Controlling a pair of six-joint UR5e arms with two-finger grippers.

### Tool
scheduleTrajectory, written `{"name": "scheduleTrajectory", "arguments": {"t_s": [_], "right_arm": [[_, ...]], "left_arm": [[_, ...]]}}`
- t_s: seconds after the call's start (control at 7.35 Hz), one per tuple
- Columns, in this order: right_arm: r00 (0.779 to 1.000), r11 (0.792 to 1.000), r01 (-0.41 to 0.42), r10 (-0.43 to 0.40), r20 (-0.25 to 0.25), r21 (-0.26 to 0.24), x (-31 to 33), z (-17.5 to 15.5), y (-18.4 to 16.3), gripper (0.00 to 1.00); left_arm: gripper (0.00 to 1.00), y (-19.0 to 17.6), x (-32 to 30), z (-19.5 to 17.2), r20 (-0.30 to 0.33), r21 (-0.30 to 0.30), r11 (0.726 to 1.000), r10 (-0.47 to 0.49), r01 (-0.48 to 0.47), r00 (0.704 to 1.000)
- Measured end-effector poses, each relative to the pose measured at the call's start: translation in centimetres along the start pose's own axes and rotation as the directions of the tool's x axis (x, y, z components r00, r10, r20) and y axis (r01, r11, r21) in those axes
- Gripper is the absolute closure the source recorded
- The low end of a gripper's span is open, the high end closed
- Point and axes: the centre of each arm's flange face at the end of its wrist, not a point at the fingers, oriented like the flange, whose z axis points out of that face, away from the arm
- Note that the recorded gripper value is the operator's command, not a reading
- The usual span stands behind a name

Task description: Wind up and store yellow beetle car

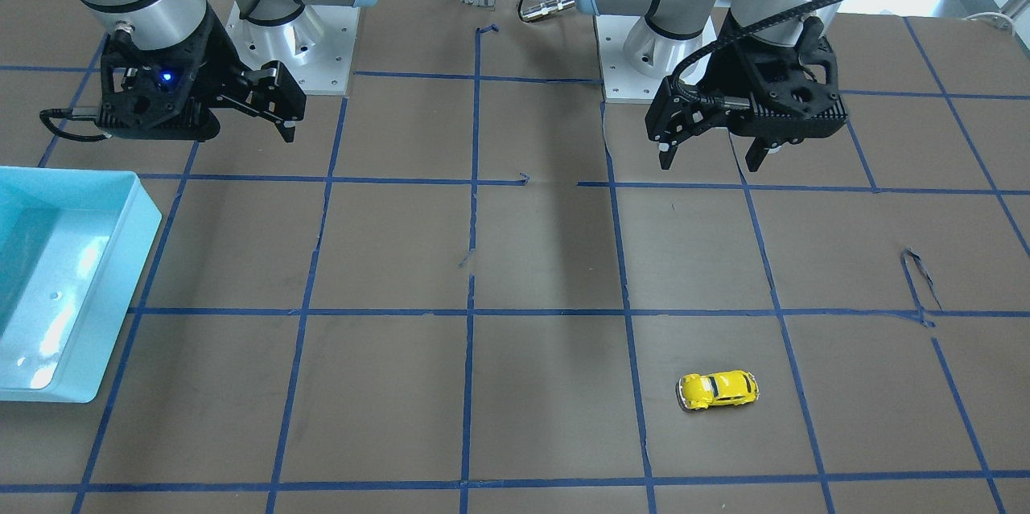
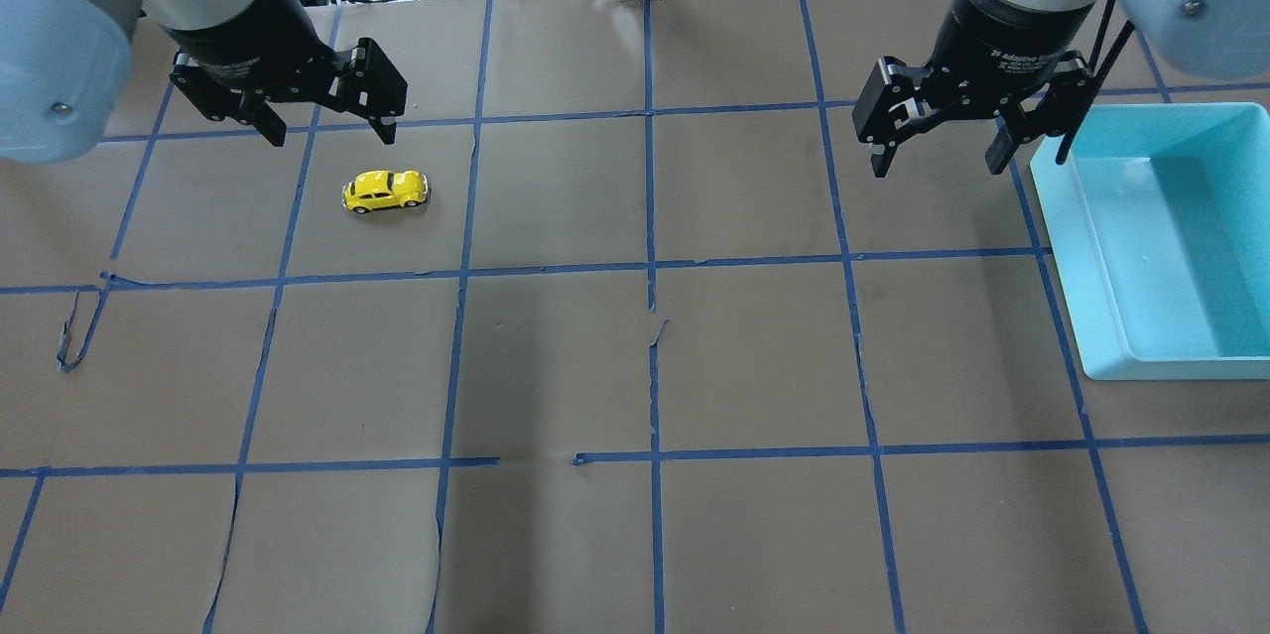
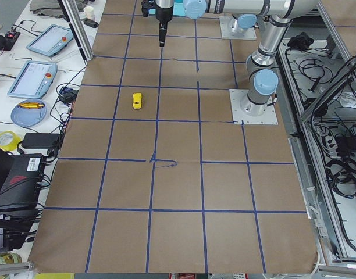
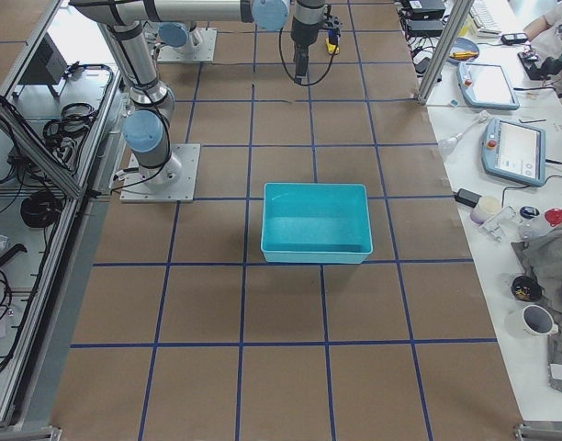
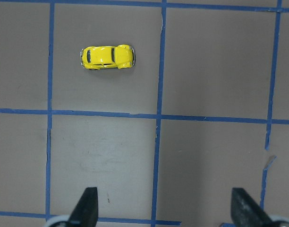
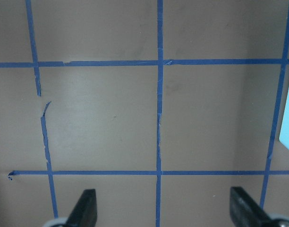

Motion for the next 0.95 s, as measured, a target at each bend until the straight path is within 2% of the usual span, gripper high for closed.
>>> {"name": "scheduleTrajectory", "arguments": {"t_s": [0.95], "right_arm": [[1.0,1.0,0.014,-0.014,0.008,0.001,-0.03,0.15,0.02,0.0]], "left_arm": [[0.0,0.28,0.13,-0.35,-0.005,0.007,1.0,-0.005,0.005,1.0]]}}
